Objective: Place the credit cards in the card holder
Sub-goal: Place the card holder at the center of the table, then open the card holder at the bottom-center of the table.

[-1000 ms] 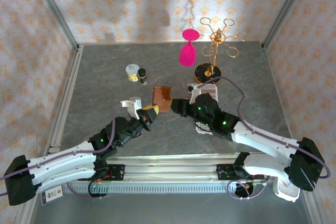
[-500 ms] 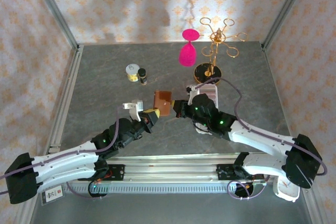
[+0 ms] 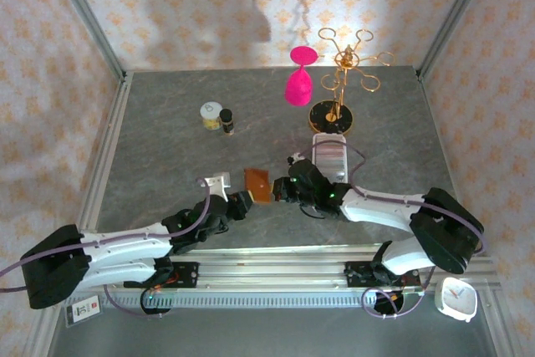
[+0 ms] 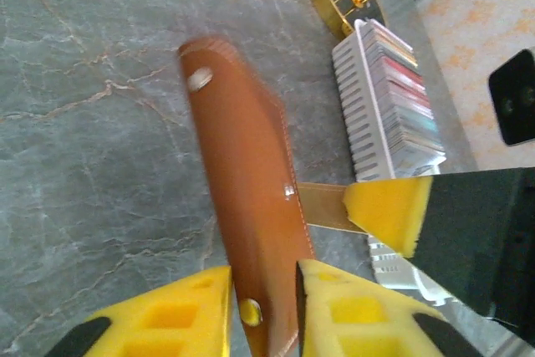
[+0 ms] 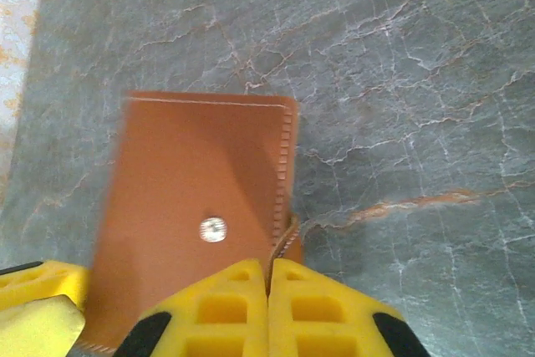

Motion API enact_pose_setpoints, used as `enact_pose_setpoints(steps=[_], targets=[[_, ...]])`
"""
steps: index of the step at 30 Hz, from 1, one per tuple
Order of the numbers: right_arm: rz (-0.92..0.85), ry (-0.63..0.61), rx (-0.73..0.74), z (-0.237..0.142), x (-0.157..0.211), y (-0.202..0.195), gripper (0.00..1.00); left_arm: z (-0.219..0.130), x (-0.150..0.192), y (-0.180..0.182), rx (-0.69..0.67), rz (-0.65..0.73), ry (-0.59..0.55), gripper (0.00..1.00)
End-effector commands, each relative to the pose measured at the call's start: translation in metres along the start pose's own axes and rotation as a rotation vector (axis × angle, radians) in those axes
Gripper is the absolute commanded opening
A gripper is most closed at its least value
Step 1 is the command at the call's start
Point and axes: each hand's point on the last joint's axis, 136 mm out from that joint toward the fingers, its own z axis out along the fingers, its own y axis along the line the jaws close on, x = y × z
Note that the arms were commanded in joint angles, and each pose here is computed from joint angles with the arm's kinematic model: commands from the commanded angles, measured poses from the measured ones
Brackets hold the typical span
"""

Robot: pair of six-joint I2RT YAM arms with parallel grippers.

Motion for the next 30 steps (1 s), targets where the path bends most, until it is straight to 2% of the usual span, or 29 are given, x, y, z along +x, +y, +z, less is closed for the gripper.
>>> enact_pose_setpoints(steps=[1, 2, 5, 11, 17, 30], targets=[[0.008, 0.005, 0.027, 0.001, 0.001, -0.003, 0.00, 0.000, -0.007, 0.012, -0.091, -0.003, -0.036, 0.47], [0.006, 0.009, 0.033, 0.002, 0.002, -0.004, 0.00, -0.001, -0.010, 0.017, -0.125, 0.006, -0.047, 0.54], [0.003, 0.016, 0.046, 0.002, 0.003, -0.007, 0.00, -0.005, -0.019, 0.026, -0.190, 0.027, -0.083, 0.65], [0.001, 0.026, 0.045, 0.004, 0.004, -0.006, 0.00, -0.011, -0.032, 0.021, -0.189, 0.050, -0.129, 0.75], [-0.028, -0.005, -0.007, -0.003, -0.005, 0.008, 0.00, -0.007, -0.033, 0.015, -0.176, 0.047, -0.119, 0.82], [-0.048, -0.029, -0.107, -0.016, -0.012, 0.030, 0.00, 0.023, -0.015, 0.005, -0.143, 0.019, 0.035, 0.85]])
